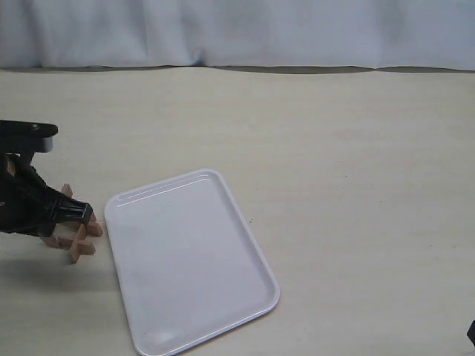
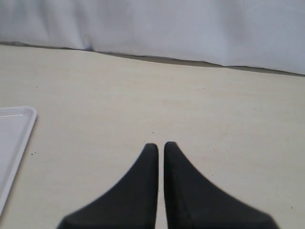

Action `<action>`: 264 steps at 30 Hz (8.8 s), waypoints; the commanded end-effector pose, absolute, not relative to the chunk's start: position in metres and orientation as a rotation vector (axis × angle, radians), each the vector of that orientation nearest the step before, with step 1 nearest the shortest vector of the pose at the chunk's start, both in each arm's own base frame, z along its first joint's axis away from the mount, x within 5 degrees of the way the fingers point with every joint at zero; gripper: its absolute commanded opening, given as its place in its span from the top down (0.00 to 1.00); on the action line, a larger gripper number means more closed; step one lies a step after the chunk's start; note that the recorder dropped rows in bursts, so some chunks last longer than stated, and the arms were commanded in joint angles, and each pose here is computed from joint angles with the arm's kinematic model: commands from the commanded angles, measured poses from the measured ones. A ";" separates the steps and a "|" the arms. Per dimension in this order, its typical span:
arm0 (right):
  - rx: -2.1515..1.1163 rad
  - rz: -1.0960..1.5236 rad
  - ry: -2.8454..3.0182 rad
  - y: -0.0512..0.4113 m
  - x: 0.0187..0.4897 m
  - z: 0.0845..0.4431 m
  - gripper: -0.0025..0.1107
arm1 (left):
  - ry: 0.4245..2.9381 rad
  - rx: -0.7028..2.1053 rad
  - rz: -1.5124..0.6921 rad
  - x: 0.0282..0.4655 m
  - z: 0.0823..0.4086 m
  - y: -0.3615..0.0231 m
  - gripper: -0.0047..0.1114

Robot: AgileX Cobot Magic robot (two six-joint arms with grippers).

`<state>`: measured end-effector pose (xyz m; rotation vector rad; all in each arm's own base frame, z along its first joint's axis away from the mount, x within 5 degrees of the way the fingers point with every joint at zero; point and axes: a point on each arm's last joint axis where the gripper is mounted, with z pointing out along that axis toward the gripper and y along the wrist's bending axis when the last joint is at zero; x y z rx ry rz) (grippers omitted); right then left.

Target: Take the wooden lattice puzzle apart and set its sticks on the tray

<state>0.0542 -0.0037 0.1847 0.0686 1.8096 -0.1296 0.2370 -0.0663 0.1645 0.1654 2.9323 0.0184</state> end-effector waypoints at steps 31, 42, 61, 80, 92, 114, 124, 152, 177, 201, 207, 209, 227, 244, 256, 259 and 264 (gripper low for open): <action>0.071 -0.119 1.811 -0.003 0.054 0.184 0.94 | 2.847 0.620 -0.234 0.265 0.159 -0.203 0.49; 0.071 -0.119 1.811 -0.003 0.054 0.184 0.94 | 2.836 0.619 0.160 0.213 0.216 -0.136 0.60; 0.071 -0.119 1.811 -0.003 0.054 0.184 0.94 | 2.872 0.439 0.063 0.187 0.155 -0.112 0.60; 0.071 -0.119 1.811 -0.003 0.054 0.184 0.94 | 2.855 0.308 0.029 0.209 0.144 -0.096 0.60; 0.071 -0.119 1.811 -0.003 0.054 0.184 0.94 | 2.904 0.314 0.049 0.209 0.130 -0.097 0.60; 0.071 -0.119 1.811 -0.003 0.054 0.184 0.94 | 2.890 0.328 0.026 0.214 0.120 -0.100 0.60; 0.071 -0.119 1.811 -0.003 0.054 0.184 0.94 | 2.880 0.357 0.035 0.215 0.120 -0.100 0.85; 0.071 -0.119 1.811 -0.003 0.054 0.184 0.94 | 2.709 0.357 0.012 0.209 0.194 -0.093 0.96; 0.071 -0.119 1.811 -0.003 0.054 0.184 0.94 | 2.683 0.547 -0.436 0.225 0.146 -0.204 0.96; 0.071 -0.119 1.811 -0.003 0.054 0.184 0.94 | 2.859 0.509 0.064 0.208 0.217 -0.109 0.42; 0.071 -0.119 1.811 -0.003 0.054 0.184 0.94 | 2.869 0.493 0.058 0.202 0.201 -0.106 0.42; 0.071 -0.119 1.811 -0.003 0.054 0.184 0.94 | 2.845 0.462 0.029 0.202 0.197 -0.107 0.42; 0.071 -0.119 1.811 -0.003 0.054 0.184 0.94 | 2.881 0.291 0.209 0.231 0.157 -0.090 0.24; 0.071 -0.119 1.811 -0.003 0.054 0.184 0.94 | 2.818 0.332 0.071 0.231 0.140 -0.095 0.24; 0.091 -0.087 1.806 -0.002 0.054 0.184 0.94 | 2.814 0.322 0.075 0.230 0.137 -0.091 0.24; 0.091 -0.087 1.806 -0.002 0.054 0.184 0.94 | 2.806 0.295 0.054 0.228 0.133 -0.086 0.24; 0.091 -0.087 1.806 -0.002 0.054 0.184 0.94 | 2.819 0.290 0.056 0.224 0.129 -0.083 0.24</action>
